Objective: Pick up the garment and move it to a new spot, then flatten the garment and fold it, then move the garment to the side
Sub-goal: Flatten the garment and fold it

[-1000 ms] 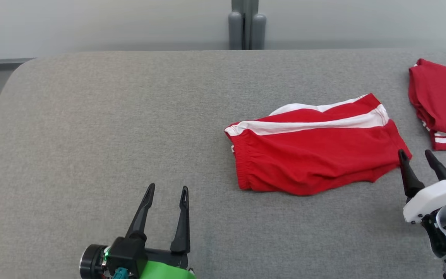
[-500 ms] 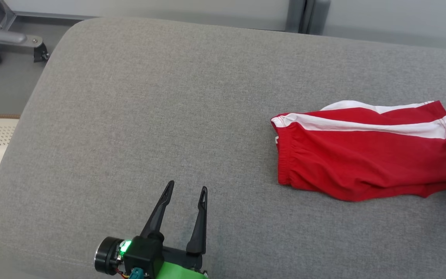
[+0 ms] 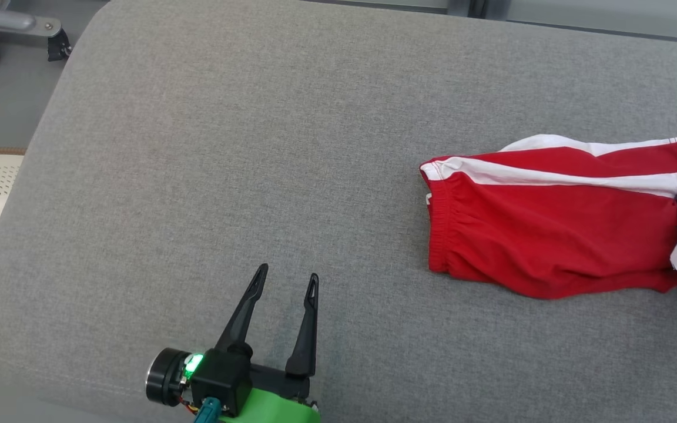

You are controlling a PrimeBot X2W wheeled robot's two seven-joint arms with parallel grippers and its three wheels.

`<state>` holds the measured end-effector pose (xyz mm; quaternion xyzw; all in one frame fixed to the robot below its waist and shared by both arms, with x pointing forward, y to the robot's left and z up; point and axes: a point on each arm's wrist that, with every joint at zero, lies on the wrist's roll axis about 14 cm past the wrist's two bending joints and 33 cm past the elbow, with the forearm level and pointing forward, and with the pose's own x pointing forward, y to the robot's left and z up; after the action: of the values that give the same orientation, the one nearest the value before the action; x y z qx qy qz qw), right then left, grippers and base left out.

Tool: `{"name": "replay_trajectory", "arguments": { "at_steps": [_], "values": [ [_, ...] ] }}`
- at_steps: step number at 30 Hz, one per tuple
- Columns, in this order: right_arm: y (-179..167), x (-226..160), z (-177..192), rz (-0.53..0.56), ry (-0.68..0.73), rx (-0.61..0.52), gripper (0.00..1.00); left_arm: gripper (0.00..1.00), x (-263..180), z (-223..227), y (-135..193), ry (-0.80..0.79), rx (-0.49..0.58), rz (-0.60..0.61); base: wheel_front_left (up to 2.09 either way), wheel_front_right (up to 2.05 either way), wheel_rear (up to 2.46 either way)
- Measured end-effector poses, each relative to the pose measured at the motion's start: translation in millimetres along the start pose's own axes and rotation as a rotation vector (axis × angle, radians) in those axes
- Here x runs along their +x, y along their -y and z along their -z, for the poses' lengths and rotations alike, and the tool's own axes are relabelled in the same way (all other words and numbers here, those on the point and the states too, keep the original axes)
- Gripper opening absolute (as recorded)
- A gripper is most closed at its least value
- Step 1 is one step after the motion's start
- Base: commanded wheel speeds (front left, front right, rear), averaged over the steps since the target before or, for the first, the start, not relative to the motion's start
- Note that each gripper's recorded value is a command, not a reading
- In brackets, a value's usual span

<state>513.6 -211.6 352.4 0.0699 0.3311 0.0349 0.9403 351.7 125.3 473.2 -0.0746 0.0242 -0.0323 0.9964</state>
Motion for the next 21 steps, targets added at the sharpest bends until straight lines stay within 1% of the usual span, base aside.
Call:
{"name": "replay_trajectory", "arguments": {
  "at_steps": [4,10,13,15,18,21],
  "values": [
    [0.4,-6.9,-2.9,-0.010,0.025,-0.022,0.00,1.00,1.7,2.1,4.9,-0.005,-0.002,0.018,0.00,0.00,0.00],
    [26.6,-31.5,-13.1,0.030,0.082,-0.090,0.00,1.00,0.8,1.4,17.6,0.000,-0.010,0.064,0.00,0.00,0.00],
    [46.9,-48.5,-31.0,0.067,0.131,-0.141,0.00,1.00,-1.3,-0.7,24.2,0.008,-0.012,0.085,0.00,0.00,0.00],
    [54.0,-64.3,-56.1,0.077,0.195,-0.198,0.00,1.00,-3.6,-3.8,30.7,0.018,-0.016,0.106,0.00,0.00,0.00],
    [46.5,-77.1,-80.9,0.059,0.262,-0.247,0.00,1.00,-6.7,-5.5,36.7,0.024,-0.021,0.123,0.00,0.00,0.00],
    [19.9,-88.5,-107.7,0.002,0.343,-0.291,0.00,1.00,-9.5,-8.6,41.4,0.035,-0.022,0.138,0.00,0.00,0.00]
  ]
}}
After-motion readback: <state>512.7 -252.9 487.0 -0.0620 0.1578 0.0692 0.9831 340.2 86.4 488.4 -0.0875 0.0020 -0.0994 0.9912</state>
